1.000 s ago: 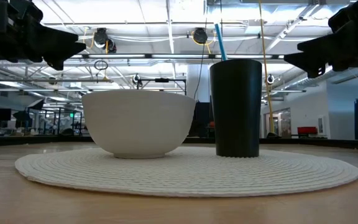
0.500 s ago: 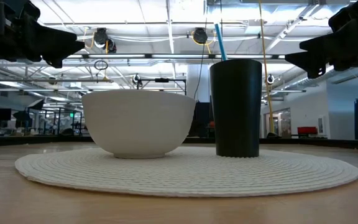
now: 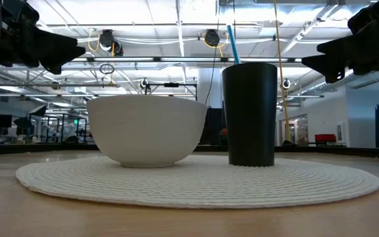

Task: Pick & Place Utensil
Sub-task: Return to Home Position

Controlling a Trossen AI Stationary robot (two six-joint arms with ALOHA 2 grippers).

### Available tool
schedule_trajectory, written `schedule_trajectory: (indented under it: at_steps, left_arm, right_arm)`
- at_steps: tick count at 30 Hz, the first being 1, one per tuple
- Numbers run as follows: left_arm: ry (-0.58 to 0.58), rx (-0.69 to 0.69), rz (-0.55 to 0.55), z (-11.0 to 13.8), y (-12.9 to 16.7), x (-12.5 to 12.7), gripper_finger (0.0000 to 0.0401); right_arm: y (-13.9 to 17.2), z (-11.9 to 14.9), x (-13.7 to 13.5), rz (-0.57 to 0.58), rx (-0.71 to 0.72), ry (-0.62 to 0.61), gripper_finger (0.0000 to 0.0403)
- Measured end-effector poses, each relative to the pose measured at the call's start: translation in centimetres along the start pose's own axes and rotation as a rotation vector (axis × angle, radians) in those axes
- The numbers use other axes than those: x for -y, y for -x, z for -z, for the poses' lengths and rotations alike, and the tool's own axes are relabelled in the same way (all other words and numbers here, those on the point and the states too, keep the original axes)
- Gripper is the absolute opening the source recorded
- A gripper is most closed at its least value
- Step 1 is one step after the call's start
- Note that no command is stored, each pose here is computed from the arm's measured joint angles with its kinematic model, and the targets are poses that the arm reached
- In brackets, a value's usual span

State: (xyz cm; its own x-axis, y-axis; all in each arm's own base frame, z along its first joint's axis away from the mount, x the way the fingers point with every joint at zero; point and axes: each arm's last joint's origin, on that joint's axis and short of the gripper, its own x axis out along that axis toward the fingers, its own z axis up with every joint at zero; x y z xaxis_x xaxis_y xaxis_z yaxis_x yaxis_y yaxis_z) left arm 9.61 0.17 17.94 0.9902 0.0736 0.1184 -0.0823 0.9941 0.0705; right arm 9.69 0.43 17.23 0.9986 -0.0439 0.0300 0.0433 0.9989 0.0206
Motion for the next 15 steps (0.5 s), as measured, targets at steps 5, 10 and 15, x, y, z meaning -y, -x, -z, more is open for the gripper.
schedule_trajectory:
  at_steps: [5, 10, 15]
  left_arm:
    - [0.028, -0.041, 0.003, 0.38, 0.0, 0.03, 0.0186]
    - [0.05, -0.078, 0.005, 0.75, 0.02, 0.06, 0.0186]
    - [0.047, -0.078, 0.0, 0.73, 0.02, 0.05, 0.0186]
  right_arm:
    - [0.0, 0.0, 0.0, 0.0, 0.0, -0.007, 0.0263]
    - [0.0, 0.0, 0.0, 0.0, 0.0, -0.024, 0.0263]
    - [0.0, -0.07, 0.0, 0.001, 0.008, -0.018, 0.0263]
